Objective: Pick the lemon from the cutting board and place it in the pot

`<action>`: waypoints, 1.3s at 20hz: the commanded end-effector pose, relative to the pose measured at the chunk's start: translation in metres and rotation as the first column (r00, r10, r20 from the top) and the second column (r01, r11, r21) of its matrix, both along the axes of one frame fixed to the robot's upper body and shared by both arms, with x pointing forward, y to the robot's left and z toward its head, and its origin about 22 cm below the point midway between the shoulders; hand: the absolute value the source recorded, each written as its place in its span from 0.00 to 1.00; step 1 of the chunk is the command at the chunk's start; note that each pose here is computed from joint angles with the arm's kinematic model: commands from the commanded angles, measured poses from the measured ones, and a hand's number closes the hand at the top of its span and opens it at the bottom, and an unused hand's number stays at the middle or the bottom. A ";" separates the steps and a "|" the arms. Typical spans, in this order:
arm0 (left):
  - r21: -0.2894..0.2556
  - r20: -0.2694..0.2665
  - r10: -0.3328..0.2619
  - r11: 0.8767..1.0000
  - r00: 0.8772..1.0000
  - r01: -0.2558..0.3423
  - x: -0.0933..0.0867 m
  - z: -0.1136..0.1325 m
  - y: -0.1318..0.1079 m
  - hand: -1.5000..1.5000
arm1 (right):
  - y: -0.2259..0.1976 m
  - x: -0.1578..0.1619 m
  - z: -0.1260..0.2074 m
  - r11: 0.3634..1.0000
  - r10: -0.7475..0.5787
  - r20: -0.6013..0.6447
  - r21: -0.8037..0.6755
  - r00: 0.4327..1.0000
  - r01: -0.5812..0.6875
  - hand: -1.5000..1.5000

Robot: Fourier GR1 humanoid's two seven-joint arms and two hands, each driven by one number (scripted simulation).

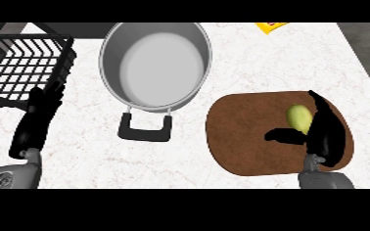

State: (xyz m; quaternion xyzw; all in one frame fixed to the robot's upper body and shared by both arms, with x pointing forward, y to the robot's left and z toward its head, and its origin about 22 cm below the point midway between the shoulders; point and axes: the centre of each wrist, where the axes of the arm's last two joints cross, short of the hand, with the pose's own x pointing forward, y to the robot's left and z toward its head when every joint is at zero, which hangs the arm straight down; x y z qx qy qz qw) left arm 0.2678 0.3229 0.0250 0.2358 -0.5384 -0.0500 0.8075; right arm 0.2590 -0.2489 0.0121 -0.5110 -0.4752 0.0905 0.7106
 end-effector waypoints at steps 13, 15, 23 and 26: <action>0.013 0.007 0.006 1.000 1.000 -0.006 -0.006 0.005 0.019 0.50 | 0.012 -0.004 -0.017 0.959 -0.018 0.147 -0.277 0.989 0.059 1.00; 0.026 0.027 -0.017 1.000 0.999 0.016 -0.008 0.005 0.013 0.50 | -0.004 0.007 0.001 0.923 0.200 -0.022 -0.332 0.979 -0.196 1.00; -0.004 0.034 0.003 1.000 0.999 -0.003 0.001 0.000 -0.012 0.50 | -0.049 0.039 0.044 0.658 0.564 -0.299 -0.400 0.770 -0.638 1.00; 0.023 0.001 0.028 0.999 1.000 -0.028 -0.008 -0.009 -0.006 0.50 | -0.046 0.033 0.082 0.649 0.578 -0.184 -0.487 0.795 -0.585 1.00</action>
